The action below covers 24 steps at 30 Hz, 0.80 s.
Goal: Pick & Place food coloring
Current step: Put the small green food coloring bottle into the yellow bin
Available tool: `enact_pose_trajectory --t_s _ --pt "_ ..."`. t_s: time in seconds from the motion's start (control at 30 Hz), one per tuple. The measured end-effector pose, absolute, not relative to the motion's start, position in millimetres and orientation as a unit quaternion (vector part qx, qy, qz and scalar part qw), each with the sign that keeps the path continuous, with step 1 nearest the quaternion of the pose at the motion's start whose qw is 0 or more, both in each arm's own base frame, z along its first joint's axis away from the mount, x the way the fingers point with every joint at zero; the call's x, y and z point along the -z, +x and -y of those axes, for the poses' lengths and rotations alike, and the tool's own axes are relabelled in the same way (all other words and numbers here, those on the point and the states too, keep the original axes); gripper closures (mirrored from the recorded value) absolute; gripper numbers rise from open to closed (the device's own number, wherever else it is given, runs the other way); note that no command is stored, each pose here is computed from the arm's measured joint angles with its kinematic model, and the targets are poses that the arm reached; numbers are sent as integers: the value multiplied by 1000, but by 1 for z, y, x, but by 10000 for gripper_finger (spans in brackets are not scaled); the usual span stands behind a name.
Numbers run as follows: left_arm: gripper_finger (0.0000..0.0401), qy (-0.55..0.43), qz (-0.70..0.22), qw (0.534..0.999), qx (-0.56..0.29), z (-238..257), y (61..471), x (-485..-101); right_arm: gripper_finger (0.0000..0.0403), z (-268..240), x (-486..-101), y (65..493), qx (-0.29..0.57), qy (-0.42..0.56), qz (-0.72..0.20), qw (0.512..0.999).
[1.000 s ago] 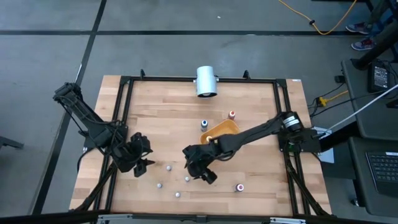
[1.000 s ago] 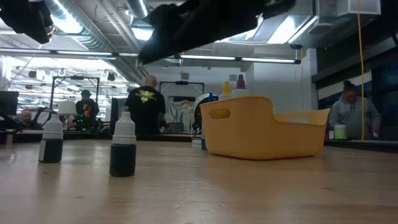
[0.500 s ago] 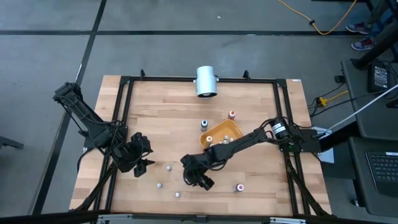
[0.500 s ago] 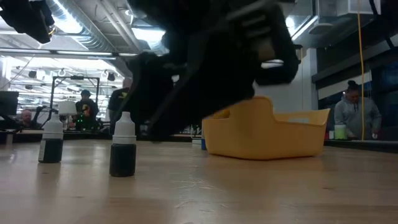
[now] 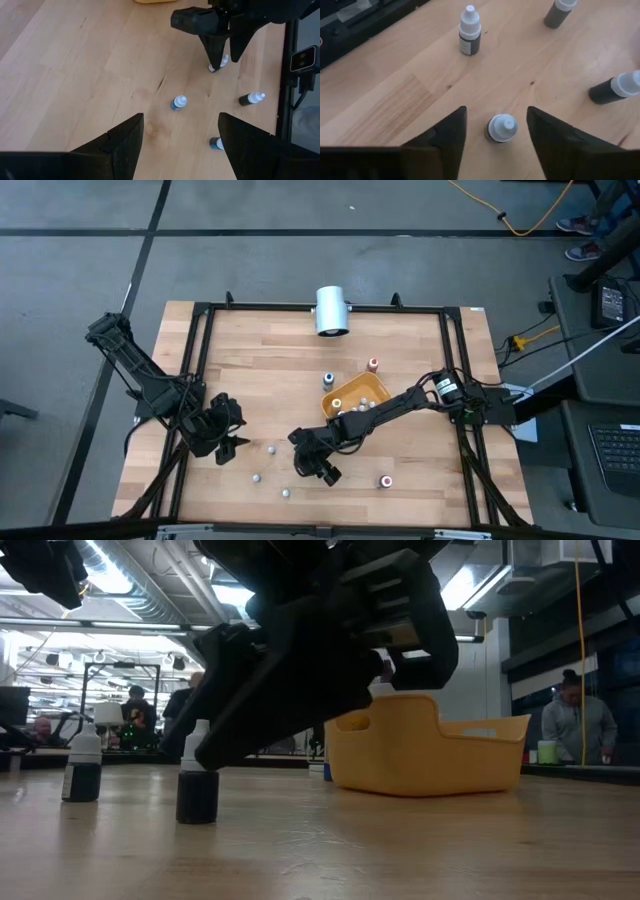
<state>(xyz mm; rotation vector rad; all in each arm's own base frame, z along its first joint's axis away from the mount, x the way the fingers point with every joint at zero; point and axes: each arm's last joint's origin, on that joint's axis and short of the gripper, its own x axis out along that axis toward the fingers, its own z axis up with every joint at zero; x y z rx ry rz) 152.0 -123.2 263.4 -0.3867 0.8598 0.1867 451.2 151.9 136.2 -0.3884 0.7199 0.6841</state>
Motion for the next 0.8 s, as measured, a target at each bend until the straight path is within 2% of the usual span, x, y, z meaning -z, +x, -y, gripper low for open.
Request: enact_pose_trajectory --t_s 0.3,0.43,0.6,0.8 --pt "152 -185 -410 888 -92 123 152 -264 309 -148 -136 452 -321 -185 -344 863" --pt "153 -183 -405 890 -96 123 152 -264 345 -145 -136 454 -318 -183 -344 864" --pt "153 -180 -405 891 -95 123 152 -264 345 -145 -145 453 -317 -184 -333 869" --pt "152 -169 -404 894 -93 123 153 -264 334 -141 -194 455 -312 -231 -328 861"
